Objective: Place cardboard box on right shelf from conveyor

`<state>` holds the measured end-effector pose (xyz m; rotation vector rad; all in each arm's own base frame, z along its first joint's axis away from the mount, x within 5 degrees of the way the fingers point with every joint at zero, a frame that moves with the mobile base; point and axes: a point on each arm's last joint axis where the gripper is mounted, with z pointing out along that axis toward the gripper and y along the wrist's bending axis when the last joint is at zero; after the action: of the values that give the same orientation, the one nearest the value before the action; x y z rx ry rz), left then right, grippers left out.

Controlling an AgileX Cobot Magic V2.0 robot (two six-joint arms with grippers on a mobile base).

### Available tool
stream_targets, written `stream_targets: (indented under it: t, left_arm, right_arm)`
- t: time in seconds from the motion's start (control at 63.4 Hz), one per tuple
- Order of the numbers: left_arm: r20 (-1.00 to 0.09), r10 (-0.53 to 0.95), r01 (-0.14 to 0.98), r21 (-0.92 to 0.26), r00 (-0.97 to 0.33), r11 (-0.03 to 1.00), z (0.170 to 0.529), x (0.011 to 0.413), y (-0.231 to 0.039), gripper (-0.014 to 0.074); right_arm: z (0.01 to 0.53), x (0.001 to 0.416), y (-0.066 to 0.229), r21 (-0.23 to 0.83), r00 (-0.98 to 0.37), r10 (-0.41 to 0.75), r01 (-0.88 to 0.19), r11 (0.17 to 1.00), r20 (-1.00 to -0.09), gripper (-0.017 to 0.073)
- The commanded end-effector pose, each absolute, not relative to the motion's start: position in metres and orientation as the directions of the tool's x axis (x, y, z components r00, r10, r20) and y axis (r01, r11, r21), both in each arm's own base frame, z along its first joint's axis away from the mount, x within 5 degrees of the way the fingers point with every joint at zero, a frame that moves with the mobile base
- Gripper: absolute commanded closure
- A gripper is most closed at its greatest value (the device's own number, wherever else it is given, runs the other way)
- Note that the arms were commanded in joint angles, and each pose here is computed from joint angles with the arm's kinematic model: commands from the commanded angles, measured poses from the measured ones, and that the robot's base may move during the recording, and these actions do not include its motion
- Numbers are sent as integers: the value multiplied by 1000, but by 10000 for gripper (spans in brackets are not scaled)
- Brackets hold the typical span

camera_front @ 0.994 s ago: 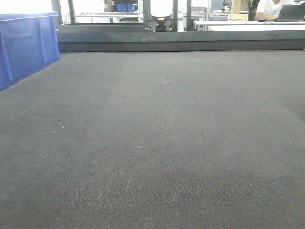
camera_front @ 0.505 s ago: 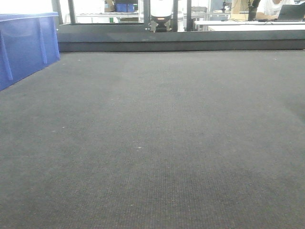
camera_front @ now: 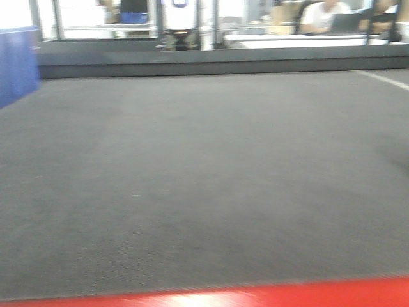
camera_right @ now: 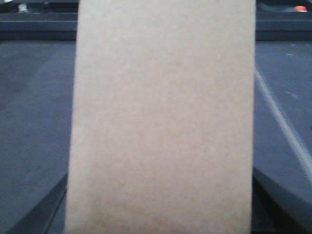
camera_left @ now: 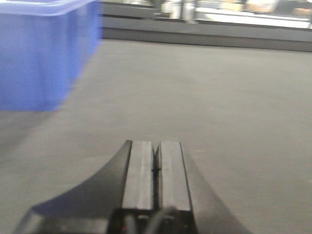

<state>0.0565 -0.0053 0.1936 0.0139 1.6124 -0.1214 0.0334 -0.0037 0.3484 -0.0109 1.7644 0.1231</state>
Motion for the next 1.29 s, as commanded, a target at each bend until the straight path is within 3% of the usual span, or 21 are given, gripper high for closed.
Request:
stream_targets:
  t: [0.0,1.278]
  left_arm:
    - [-995,-84,90,-79,49,993,203,55,-5,713]
    - [-995,-82,51,-79,52,996,203,56,-3,713]
  right_arm:
    - [365,33,-4,57,-85,50,-84,995,-995,364]
    - [364,33,-4,57,-89,50,-83,995,-995,364]
